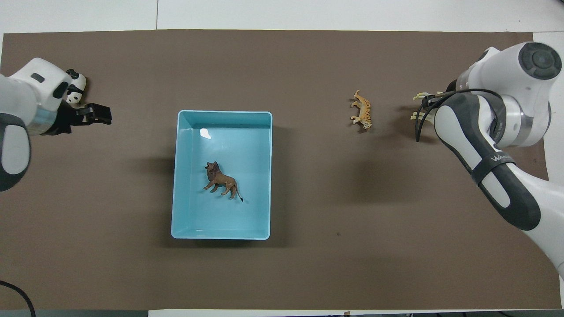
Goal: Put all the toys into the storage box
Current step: 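Drop the cream horse in with the right gripper while the left gripper reaches the panda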
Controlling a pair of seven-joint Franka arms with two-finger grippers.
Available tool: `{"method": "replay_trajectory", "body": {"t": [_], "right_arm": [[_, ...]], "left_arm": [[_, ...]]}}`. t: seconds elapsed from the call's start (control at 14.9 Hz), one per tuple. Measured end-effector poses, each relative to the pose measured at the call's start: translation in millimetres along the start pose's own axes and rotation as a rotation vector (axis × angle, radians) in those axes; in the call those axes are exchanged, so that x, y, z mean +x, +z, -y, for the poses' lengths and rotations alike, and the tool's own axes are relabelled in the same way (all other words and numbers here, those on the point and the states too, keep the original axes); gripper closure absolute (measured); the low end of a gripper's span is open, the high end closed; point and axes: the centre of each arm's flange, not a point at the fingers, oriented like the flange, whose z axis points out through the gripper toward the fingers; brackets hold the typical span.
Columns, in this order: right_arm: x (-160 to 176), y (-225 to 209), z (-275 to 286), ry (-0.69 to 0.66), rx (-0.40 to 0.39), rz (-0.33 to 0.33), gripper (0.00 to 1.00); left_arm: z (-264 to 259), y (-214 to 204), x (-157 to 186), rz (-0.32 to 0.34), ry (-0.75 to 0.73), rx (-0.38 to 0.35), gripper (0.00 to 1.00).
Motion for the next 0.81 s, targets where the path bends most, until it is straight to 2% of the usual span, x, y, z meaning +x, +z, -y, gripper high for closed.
{"method": "replay_trajectory", "body": {"t": [0.2,0.34,0.4,0.61,0.81], "right_arm": [[7.2,-122.8,104.6,0.123,0.001,0.061,0.50],[-3.3,-183.9,209.6,0.205,0.017,0.021,0.50],[-10.4,-198.5,266.6,0.231,0.056,-0.017,0.50],[-30.8,-199.3,393.9,0.229,0.206,-0.098,0.50],[-42.9,-163.8,461.1,0.206,0.250,-0.122,0.50]], "left_arm": [[61.7,22.2,28.6,-0.039,0.045,0.014,0.00],[79.9,38.6,49.9,-0.058,0.048,0.020,0.00],[81.5,45.9,58.5,-0.077,0.054,0.022,0.00],[79.3,74.1,79.3,-0.109,0.064,0.022,0.00],[82.7,103.7,99.0,-0.126,0.061,0.024,0.00]]}}
